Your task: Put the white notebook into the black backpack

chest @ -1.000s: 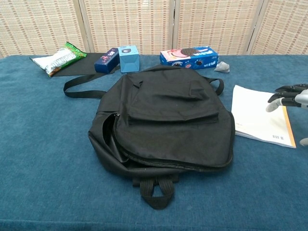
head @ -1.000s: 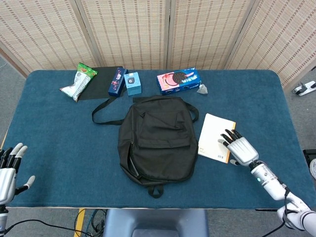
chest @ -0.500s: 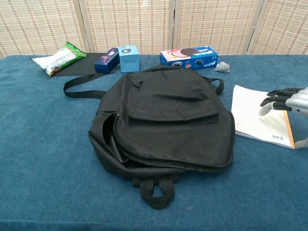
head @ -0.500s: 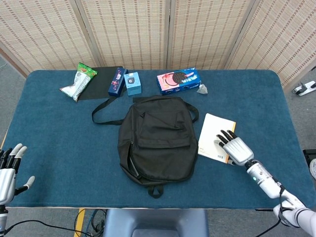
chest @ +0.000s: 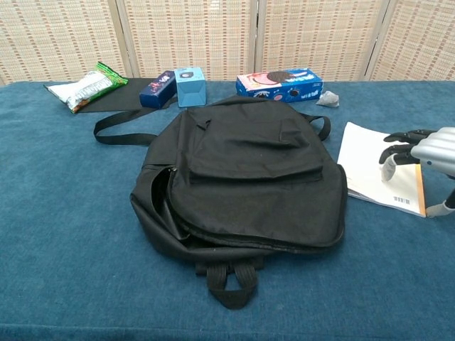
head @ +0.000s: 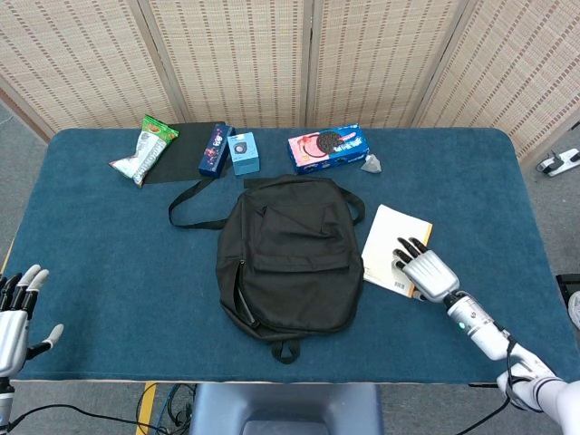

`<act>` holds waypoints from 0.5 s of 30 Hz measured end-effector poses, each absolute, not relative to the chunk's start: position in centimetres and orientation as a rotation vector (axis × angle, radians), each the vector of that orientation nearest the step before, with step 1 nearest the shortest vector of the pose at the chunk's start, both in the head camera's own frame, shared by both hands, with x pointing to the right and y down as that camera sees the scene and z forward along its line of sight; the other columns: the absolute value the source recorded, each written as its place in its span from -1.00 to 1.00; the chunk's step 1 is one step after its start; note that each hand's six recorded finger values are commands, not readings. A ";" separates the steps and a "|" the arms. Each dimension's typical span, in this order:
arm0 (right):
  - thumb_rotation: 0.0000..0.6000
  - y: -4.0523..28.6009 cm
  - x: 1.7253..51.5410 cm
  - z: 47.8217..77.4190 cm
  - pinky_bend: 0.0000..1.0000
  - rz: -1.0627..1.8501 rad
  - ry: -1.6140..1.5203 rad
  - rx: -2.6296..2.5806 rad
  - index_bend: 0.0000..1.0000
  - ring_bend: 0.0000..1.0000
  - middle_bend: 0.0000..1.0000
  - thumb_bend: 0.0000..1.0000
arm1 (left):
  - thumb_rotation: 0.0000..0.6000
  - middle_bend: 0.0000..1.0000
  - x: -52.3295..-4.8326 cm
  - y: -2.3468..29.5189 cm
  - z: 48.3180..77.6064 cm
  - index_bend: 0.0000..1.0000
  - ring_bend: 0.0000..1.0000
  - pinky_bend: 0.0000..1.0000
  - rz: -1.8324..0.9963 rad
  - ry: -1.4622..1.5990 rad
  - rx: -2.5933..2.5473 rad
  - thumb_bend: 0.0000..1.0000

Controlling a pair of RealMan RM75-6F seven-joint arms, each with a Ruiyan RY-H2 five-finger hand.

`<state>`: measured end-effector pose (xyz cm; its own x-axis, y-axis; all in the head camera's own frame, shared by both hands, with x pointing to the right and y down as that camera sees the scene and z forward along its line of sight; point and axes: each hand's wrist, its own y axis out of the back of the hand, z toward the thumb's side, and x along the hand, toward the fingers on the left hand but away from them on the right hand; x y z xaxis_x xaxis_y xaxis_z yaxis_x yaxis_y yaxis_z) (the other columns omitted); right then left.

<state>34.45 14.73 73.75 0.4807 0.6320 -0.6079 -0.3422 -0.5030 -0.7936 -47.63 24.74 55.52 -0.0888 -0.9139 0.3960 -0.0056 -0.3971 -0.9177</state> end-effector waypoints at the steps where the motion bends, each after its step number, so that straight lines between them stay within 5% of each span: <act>1: 1.00 14.7 34.4 73.8 -0.82 1.211 -0.250 -1.724 -0.30 -0.90 -0.54 -0.12 | 1.00 -0.85 -47.6 24.8 55.5 -0.77 -0.88 -0.94 -1.581 1.044 -1.451 -0.50; 15: 1.00 13.9 33.3 73.7 -0.82 1.156 -0.284 -1.729 -0.22 -0.83 -0.47 -0.01 | 1.00 -0.86 -47.6 24.7 55.8 -0.77 -0.88 -0.94 -1.579 1.039 -1.459 -0.50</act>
